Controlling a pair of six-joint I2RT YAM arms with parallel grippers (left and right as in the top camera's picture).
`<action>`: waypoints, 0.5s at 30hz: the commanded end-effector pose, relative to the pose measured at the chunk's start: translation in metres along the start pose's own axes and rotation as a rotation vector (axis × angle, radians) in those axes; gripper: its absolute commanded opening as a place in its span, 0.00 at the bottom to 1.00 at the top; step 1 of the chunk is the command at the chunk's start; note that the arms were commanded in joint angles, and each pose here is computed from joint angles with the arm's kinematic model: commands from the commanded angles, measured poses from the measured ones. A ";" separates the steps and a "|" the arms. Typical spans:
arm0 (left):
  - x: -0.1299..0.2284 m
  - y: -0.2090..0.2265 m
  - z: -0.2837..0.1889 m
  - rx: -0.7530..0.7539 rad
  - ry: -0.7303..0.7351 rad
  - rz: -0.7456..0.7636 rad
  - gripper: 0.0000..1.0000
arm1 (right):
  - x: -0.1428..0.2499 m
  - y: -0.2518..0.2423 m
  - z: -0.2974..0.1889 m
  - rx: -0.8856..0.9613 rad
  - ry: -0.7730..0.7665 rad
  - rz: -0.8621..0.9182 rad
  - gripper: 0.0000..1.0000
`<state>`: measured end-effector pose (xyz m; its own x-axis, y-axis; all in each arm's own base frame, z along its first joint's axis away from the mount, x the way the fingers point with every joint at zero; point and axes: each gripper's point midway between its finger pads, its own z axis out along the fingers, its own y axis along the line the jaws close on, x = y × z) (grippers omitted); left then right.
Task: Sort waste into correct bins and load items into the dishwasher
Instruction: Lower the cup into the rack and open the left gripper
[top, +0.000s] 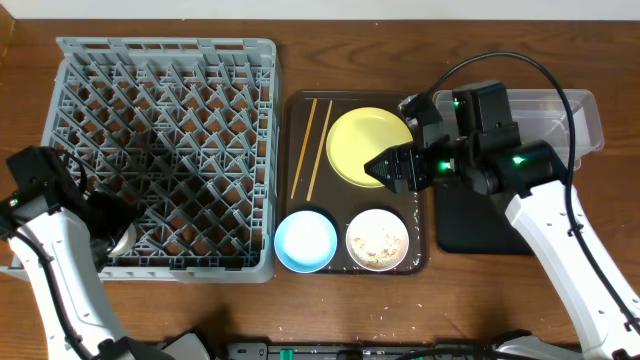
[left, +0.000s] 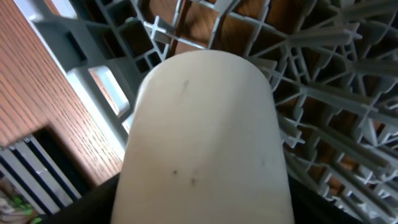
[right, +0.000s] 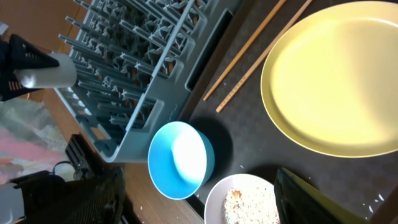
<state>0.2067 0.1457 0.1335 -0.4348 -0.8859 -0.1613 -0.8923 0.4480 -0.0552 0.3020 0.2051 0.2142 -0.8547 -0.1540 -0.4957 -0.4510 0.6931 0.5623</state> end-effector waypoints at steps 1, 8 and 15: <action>0.003 -0.006 -0.003 0.039 0.020 -0.009 0.82 | 0.000 0.003 0.000 -0.005 0.002 -0.024 0.75; 0.011 -0.023 -0.011 0.142 0.062 0.041 0.86 | 0.003 0.003 0.000 -0.004 0.014 -0.015 0.74; 0.066 -0.086 -0.043 0.395 0.099 0.454 0.82 | 0.006 -0.002 0.006 0.057 0.024 0.046 0.64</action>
<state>0.2325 0.0900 0.1426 -0.6210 -0.7797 -0.0805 -0.7424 0.6180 -0.2586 0.2992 0.2051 0.2121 -0.8615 -0.1580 -0.4825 -0.4434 0.6973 0.5632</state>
